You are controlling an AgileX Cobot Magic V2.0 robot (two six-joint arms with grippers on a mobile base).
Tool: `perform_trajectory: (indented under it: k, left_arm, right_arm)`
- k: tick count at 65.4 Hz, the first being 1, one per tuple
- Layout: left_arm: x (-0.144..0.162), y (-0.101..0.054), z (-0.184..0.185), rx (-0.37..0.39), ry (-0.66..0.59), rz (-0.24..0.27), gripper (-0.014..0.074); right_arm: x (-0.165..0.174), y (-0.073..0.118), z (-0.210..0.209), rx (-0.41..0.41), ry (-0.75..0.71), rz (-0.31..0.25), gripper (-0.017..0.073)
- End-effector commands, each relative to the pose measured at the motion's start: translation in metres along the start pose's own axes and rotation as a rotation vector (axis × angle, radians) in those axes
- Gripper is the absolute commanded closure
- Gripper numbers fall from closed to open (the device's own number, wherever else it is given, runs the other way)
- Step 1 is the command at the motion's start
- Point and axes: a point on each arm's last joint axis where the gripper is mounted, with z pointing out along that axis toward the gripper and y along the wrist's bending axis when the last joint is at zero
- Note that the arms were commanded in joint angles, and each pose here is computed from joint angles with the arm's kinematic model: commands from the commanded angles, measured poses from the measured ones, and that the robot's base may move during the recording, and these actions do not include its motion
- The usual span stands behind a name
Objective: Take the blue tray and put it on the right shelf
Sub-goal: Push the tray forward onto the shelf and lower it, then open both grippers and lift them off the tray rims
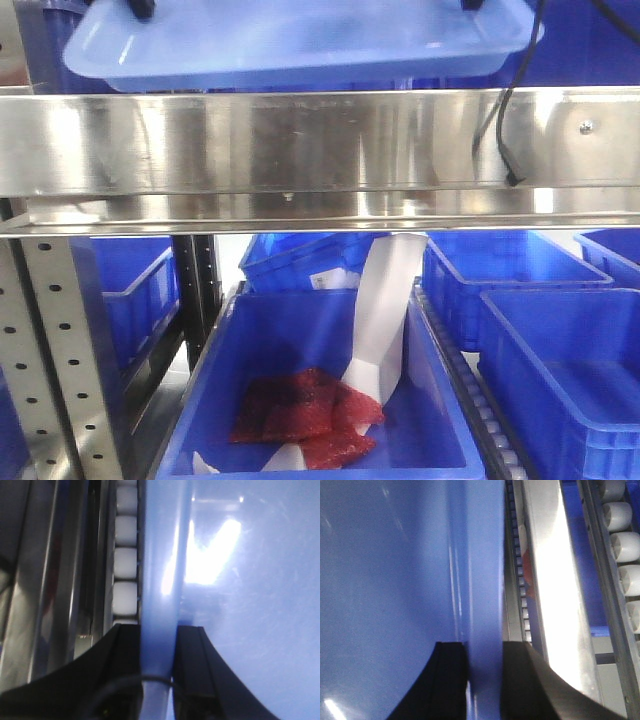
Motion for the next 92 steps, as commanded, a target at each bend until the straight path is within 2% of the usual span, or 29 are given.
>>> perform_trajectory:
  k: [1, 17, 30, 36, 42, 47, 52, 57, 61, 79, 92]
  left_arm:
    - [-0.013, -0.031, -0.035, 0.225, -0.154, -0.07, 0.0559]
    - [-0.01, -0.03, -0.01, 0.205, -0.101, -0.072, 0.0559]
    - [-0.01, -0.03, -0.007, 0.204, -0.099, -0.073, 0.0554]
    - [-0.011, -0.029, -0.007, 0.201, -0.1, -0.076, 0.0501]
    - [-0.011, -0.029, -0.007, 0.201, -0.1, -0.076, 0.0388]
    - [-0.011, -0.028, -0.007, 0.198, -0.105, -0.074, 0.026]
    - [-0.012, -0.026, -0.007, 0.175, -0.111, -0.059, 0.0168]
    - [-0.012, -0.023, -0.007, 0.142, -0.119, -0.04, 0.015]
    - [-0.014, -0.019, -0.006, 0.132, -0.123, -0.044, 0.015]
    - [-0.017, 0.0, -0.006, 0.093, -0.102, -0.073, 0.0151]
    - [-0.016, 0.003, -0.006, 0.077, -0.09, -0.07, 0.0151]
  right_arm:
    - [-0.01, 0.023, -0.037, -0.232, -0.137, 0.047, 0.0399]
    - [-0.009, 0.027, -0.019, -0.215, -0.105, 0.043, 0.0399]
    - [-0.006, 0.027, -0.009, -0.196, -0.066, 0.039, 0.0399]
    - [-0.007, 0.027, -0.01, -0.199, -0.072, 0.039, 0.0397]
    - [-0.007, 0.027, -0.01, -0.199, -0.073, 0.039, 0.0389]
    - [-0.007, 0.027, -0.01, -0.197, -0.075, 0.038, 0.0319]
    - [-0.008, 0.024, -0.009, -0.171, -0.09, 0.028, 0.0182]
    - [-0.009, 0.02, -0.008, -0.137, -0.094, 0.016, 0.0053]
    - [-0.009, 0.018, -0.008, -0.119, -0.094, 0.011, -0.001]
    - [-0.011, 0.016, -0.008, -0.095, -0.113, -0.001, -0.0021]
    - [-0.011, 0.016, -0.008, -0.096, -0.116, -0.001, -0.0021]
